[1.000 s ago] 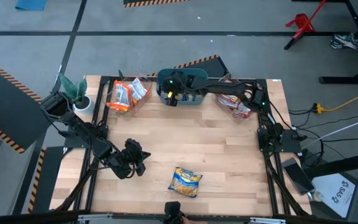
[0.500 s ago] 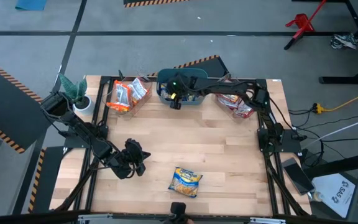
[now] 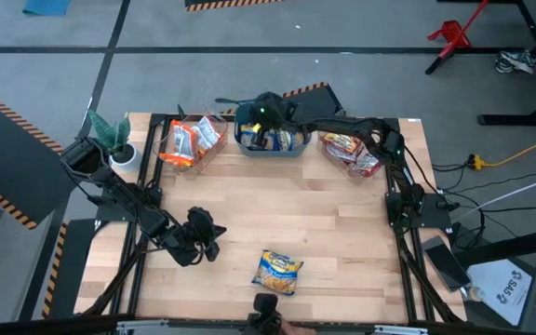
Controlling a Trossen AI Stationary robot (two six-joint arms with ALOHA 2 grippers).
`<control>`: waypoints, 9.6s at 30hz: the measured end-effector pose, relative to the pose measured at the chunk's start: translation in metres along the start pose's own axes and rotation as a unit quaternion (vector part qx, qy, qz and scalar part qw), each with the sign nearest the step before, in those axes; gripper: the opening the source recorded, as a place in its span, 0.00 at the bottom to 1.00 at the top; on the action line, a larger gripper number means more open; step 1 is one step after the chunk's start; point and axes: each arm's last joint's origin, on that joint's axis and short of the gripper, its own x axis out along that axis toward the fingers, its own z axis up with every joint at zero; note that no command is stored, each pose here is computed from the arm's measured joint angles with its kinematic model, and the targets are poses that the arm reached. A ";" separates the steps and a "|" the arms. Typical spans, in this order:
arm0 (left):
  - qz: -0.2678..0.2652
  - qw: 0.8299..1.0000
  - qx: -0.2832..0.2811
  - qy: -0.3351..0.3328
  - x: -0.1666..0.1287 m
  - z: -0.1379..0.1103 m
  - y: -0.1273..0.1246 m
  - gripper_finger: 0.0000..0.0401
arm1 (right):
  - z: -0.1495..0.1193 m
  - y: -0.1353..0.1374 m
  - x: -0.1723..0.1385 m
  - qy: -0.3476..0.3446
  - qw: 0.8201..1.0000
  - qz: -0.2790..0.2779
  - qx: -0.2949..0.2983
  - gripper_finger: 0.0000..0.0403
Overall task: Sort Maruchan noodles
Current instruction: Put the blue noodle pack into the blue bin
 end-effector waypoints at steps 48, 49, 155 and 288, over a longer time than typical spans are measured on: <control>-0.316 0.941 0.124 0.009 0.086 0.012 -0.088 0.04 | -0.163 0.276 -0.206 0.124 0.898 0.322 0.272 0.72; -0.318 0.939 0.126 0.019 0.089 0.013 -0.087 0.04 | -0.166 0.276 -0.204 0.124 0.898 0.322 0.274 0.71; -0.272 0.946 0.094 0.150 0.140 0.011 -0.064 0.00 | -0.166 0.277 -0.138 0.040 0.831 0.404 0.380 0.71; -0.061 0.984 0.163 0.025 0.019 0.128 -0.029 0.00 | -0.072 -0.073 -0.066 0.089 0.901 0.017 0.424 0.60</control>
